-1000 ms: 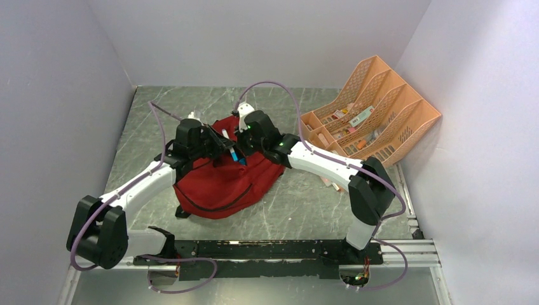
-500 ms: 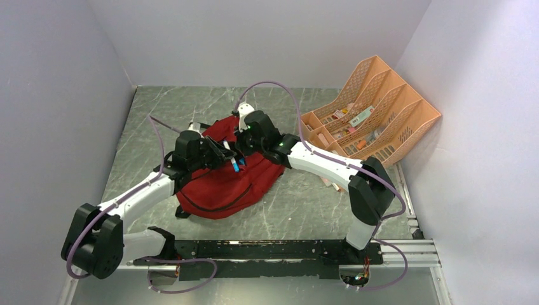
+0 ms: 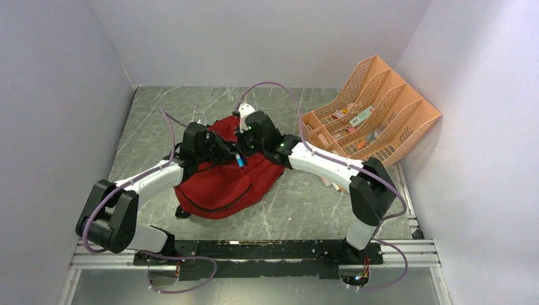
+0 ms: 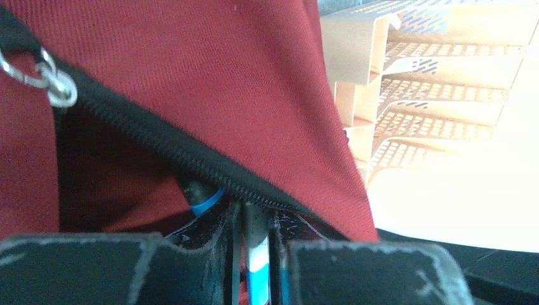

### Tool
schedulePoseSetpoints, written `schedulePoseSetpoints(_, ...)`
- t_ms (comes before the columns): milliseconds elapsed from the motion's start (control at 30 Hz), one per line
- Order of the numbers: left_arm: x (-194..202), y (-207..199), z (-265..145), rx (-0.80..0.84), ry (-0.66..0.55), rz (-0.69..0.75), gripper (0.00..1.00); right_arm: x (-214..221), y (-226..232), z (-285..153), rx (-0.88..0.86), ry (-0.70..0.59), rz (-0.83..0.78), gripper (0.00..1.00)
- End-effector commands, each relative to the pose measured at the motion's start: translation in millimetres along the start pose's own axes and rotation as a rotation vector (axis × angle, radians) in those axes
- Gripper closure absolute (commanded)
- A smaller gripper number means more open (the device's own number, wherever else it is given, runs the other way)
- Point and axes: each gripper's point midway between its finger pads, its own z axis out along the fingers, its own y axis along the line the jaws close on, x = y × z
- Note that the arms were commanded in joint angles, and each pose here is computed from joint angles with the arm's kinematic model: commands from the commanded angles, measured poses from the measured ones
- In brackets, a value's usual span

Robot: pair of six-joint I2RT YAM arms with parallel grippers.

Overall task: Pack the student bag
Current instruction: Place the stationery in the student bag.

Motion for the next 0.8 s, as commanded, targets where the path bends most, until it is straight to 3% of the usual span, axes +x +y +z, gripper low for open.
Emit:
schedulePoseSetpoints(0, -21.6, -32.9, 1.7, 0.098, -0.031, 0.032, 0.95, -30.4, 12.4, -15.1, -0.046, -0.101, 0.018, 1.0)
schedulePoseSetpoints(233, -32.9, -32.6, 9.3, 0.115, -0.038, 0.001, 0.92, -28.6, 15.6, -14.7, -0.058, -0.097, 0.027, 1.0)
schedulePoseSetpoints(400, -31.2, -32.9, 18.6, 0.123, -0.012, 0.004, 0.69, -27.4, 19.0, -13.5, -0.075, -0.091, 0.029, 1.0)
schedulePoseSetpoints(600, -33.5, -33.3, 18.7, 0.113, -0.019, 0.022, 0.5, -25.3, 17.3, -12.4, -0.068, -0.086, 0.024, 1.0)
schedulePoseSetpoints(767, -31.6, -30.8, 14.0, 0.102, -0.018, 0.035, 0.53, -24.0, 16.5, -11.7, -0.063, -0.083, 0.02, 1.0)
